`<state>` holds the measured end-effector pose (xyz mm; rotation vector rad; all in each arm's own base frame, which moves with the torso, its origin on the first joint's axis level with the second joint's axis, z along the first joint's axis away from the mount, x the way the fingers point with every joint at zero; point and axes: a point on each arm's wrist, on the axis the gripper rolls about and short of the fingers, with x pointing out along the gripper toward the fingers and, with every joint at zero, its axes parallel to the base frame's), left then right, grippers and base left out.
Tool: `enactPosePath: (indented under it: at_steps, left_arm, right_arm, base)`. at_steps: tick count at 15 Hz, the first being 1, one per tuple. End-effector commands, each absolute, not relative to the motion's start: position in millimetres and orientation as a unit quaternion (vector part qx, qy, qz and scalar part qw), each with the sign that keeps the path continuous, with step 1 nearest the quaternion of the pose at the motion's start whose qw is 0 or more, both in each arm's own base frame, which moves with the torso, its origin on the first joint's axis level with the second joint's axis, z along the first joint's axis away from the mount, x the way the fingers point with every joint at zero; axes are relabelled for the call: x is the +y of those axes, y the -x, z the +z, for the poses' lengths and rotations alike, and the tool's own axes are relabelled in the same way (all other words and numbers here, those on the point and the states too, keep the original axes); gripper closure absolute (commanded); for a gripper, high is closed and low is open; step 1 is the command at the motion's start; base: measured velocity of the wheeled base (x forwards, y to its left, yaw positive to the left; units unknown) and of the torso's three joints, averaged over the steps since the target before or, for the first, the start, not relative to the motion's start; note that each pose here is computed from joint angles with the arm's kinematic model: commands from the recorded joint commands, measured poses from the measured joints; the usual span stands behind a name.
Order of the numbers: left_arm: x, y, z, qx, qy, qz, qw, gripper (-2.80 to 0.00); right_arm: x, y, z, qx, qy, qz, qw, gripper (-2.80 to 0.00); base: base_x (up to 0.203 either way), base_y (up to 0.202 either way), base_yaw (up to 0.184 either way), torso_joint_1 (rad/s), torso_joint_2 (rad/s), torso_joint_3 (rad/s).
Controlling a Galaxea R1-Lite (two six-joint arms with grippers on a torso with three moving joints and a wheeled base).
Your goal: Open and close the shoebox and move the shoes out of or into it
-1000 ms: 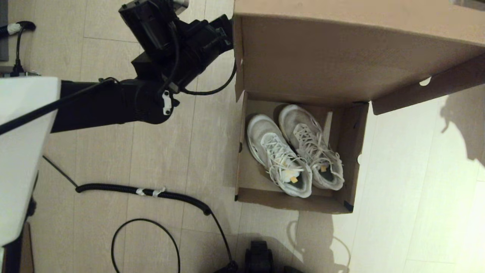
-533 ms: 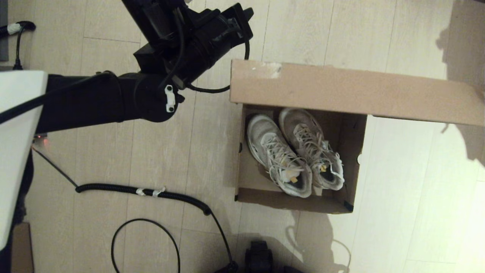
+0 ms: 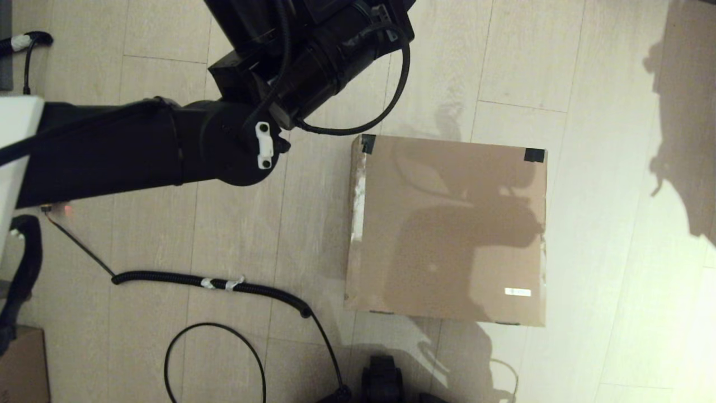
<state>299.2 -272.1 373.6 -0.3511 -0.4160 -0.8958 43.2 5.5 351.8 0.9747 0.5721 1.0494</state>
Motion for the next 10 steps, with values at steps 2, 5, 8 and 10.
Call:
enactPosePath:
  at_steps: [2,5,8,10]
  left_arm:
    - [-275,-298,369,-0.198,0.169,-0.38,0.888,0.0]
    - [-264,-289,373,-0.196,0.165,-0.327,0.909,0.0]
    - [-236,-261,359,-0.14,0.121,-0.314,0.931,0.0]
    - [-203,-235,338,-0.083,0.084,-0.285,0.951,0.0]
  right_arm:
    - [1,-36,349,0.195,-0.434,0.398,0.785,0.0]
    - [-9,-33,341,0.117,-0.44,0.27,0.848,0.0]
    - [2,-25,337,0.086,-0.42,0.225,0.875,0.0]
    - [12,-19,342,0.082,-0.398,0.232,0.884,0.0]
  base:
    - [0.0,0.0,0.0,0.0,0.0,0.0]
    - [0.0,0.0,0.0,0.0,0.0,0.0]
    - [0.0,0.0,0.0,0.0,0.0,0.0]
    - [0.0,0.0,0.0,0.0,0.0,0.0]
